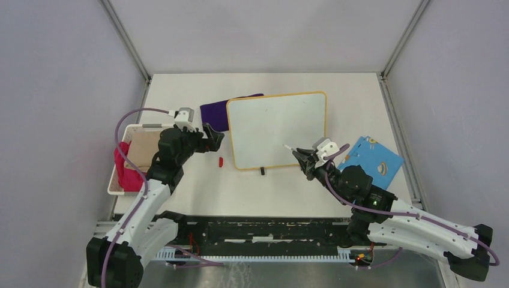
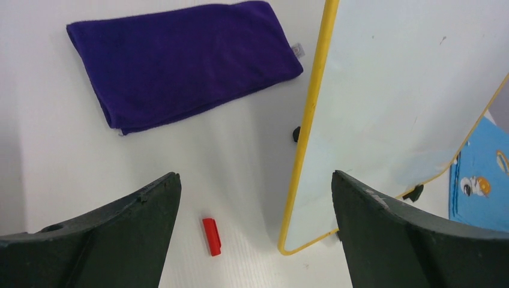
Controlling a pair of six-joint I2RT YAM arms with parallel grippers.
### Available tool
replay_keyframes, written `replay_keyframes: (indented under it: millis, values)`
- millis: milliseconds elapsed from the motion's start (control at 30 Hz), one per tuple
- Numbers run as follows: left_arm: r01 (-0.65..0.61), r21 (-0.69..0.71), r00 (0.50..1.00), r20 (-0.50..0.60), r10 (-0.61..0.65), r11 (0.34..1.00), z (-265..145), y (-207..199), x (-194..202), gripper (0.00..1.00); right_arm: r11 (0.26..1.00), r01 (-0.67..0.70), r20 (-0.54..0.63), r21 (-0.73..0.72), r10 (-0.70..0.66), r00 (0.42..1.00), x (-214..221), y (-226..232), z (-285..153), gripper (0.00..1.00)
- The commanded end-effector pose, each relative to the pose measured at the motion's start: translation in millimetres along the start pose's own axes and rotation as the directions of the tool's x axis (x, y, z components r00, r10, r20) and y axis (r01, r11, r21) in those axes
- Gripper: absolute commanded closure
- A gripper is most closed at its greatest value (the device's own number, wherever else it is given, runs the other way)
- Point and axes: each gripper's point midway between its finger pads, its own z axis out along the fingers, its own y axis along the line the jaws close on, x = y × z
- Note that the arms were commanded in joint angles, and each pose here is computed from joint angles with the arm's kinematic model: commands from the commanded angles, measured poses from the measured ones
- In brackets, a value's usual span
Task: Write a sentence on the whiteboard
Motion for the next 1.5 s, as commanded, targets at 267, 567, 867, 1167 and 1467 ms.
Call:
replay_keyframes:
  millis: [267, 567, 867, 1167, 1467]
  values:
    - [-0.034, 0.239, 0.999, -0.001, 0.035, 0.970, 24, -40, -11, 0.06, 0.999, -0.044, 0.065, -0.032, 0.046, 0.997, -30, 7, 5, 1.00]
    - [0.048, 0.433, 0.998, -0.049, -0.030, 0.900, 32, -52, -2, 0.14, 0.999, -0.032, 0.063, -0.039, 0.035, 0.997, -34, 9, 9, 1.00]
    - [0.170, 0.626, 0.986, -0.105, -0.133, 0.761, 39, -62, -7, 0.16, 0.998, -0.028, 0.064, -0.051, 0.032, 0.997, -32, 11, 10, 1.00]
    - [0.143, 0.665, 0.989, -0.066, -0.133, 0.733, 43, -64, 8, 0.23, 0.999, -0.020, 0.064, -0.045, 0.023, 0.998, -32, 10, 10, 1.00]
    - [0.125, 0.630, 0.990, -0.132, -0.053, 0.766, 52, -59, 45, 0.26, 0.999, -0.005, 0.057, -0.048, 0.008, 0.998, -31, 12, 14, 1.00]
